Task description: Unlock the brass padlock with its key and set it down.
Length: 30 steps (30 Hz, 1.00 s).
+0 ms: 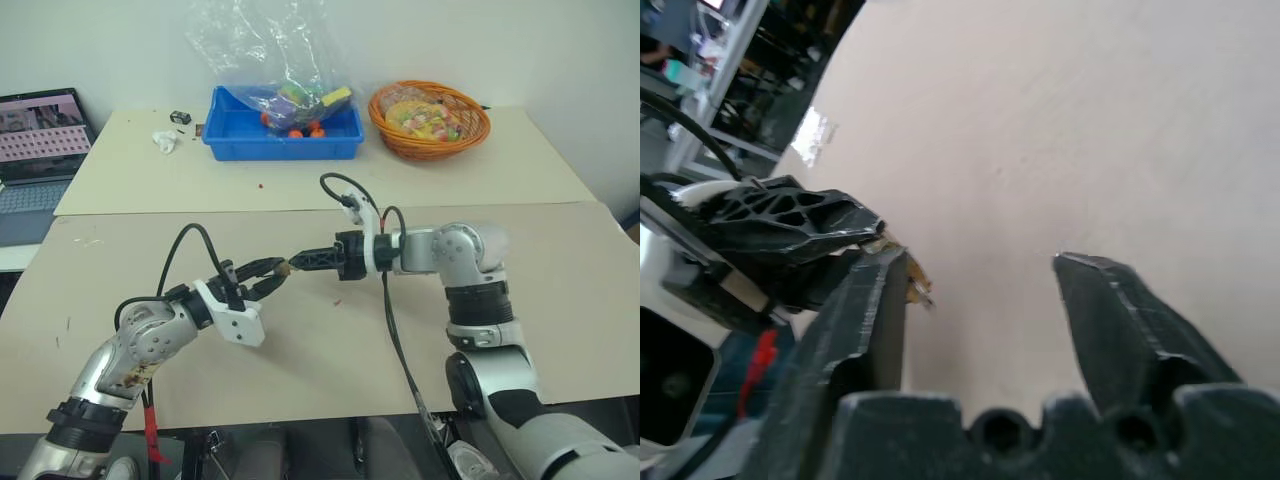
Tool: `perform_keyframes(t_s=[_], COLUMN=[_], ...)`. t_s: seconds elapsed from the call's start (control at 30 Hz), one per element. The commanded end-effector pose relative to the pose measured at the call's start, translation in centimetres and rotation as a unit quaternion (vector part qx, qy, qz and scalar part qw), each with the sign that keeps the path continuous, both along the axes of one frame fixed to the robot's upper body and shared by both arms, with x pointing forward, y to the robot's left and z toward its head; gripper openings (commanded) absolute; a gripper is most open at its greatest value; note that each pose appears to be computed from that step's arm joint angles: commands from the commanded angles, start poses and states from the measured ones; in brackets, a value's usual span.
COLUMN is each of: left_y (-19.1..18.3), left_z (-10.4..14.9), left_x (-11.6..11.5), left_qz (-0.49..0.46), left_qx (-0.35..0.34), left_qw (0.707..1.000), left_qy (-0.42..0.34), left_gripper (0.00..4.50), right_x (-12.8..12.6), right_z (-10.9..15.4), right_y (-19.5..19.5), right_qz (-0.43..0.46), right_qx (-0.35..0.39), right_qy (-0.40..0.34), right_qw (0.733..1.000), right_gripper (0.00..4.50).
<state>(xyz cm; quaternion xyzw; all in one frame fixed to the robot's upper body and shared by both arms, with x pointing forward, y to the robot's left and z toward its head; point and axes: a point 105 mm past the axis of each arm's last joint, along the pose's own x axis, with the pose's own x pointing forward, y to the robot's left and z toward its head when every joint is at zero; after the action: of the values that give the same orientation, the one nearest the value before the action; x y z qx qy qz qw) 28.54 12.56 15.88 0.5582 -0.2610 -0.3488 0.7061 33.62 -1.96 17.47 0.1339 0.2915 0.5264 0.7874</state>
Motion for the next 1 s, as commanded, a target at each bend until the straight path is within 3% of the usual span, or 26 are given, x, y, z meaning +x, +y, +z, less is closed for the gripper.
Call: perform_keyframes(t_s=[0.03,0.57,1.0], left_y=[-1.5,-1.4,-1.3], left_z=[1.7,1.7,1.7], left_x=[-1.3,-1.4,-1.5], left_qz=[-0.044,-0.043,-0.039], left_qx=[-0.012,-0.013,-0.015], left_qw=[0.998,0.999,0.999], left_qy=[-0.035,-0.031,-0.028], left_gripper=[0.8,0.8,0.8], right_x=[-0.1,-2.5,-3.3], right_z=[2.0,1.5,4.1], right_y=[-0.5,0.4,-0.1], right_qz=[0.018,0.073,0.088], right_qx=[0.027,0.044,0.104], right_qy=[-0.058,-0.04,-0.02], right_qw=[0.998,0.996,0.99], right_gripper=[2.95,2.95,2.95])
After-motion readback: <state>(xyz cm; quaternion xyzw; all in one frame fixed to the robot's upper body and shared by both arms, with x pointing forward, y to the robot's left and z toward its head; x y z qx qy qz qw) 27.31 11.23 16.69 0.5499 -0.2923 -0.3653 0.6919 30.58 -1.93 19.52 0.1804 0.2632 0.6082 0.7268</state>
